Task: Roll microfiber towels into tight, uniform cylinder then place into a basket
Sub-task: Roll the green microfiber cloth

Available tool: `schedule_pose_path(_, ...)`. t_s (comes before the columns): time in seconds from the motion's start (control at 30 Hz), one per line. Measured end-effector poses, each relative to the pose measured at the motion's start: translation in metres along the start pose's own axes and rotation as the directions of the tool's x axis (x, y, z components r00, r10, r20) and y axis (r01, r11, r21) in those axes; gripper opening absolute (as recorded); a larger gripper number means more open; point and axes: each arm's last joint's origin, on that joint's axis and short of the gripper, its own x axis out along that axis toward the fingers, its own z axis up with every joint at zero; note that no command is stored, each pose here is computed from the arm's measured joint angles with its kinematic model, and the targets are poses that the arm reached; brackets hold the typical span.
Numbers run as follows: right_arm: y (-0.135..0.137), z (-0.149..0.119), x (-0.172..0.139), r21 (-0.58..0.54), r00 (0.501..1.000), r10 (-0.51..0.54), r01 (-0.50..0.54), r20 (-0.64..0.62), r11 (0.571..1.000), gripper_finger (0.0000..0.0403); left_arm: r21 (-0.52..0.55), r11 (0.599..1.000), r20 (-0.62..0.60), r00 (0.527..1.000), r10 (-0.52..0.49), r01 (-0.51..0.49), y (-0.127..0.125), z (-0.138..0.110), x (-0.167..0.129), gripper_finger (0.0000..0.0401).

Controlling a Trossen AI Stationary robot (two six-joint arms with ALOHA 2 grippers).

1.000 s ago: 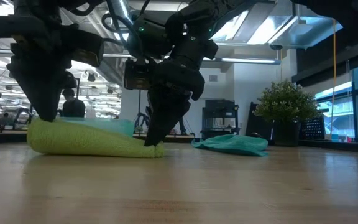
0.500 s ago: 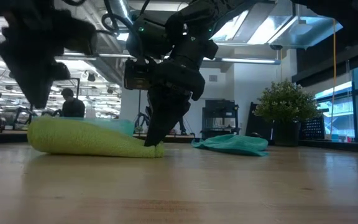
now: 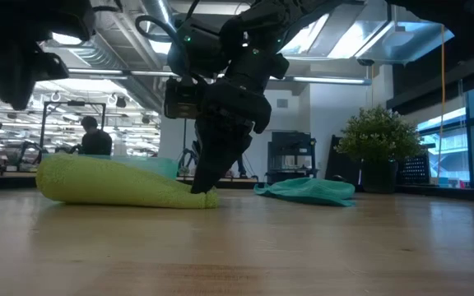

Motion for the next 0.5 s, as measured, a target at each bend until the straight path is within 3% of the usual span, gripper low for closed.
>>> schedule_pose_path(0.23, 0.0, 0.005, 0.002, -0.017, 0.996, 0.063, -0.062, 0.059, 0.998, 0.0104, 0.018, 0.998, -0.086, 0.995, 0.055, -0.054, -0.003, -0.016, -0.001, 0.0082)
schedule_pose_path(0.5, 0.0, 0.01, 0.003, -0.034, 0.991, 0.067, -0.064, 0.115, 0.997, 0.0104, 0.071, 0.996, -0.07, 0.995, 0.065, -0.06, -0.01, -0.023, -0.002, 0.0082)
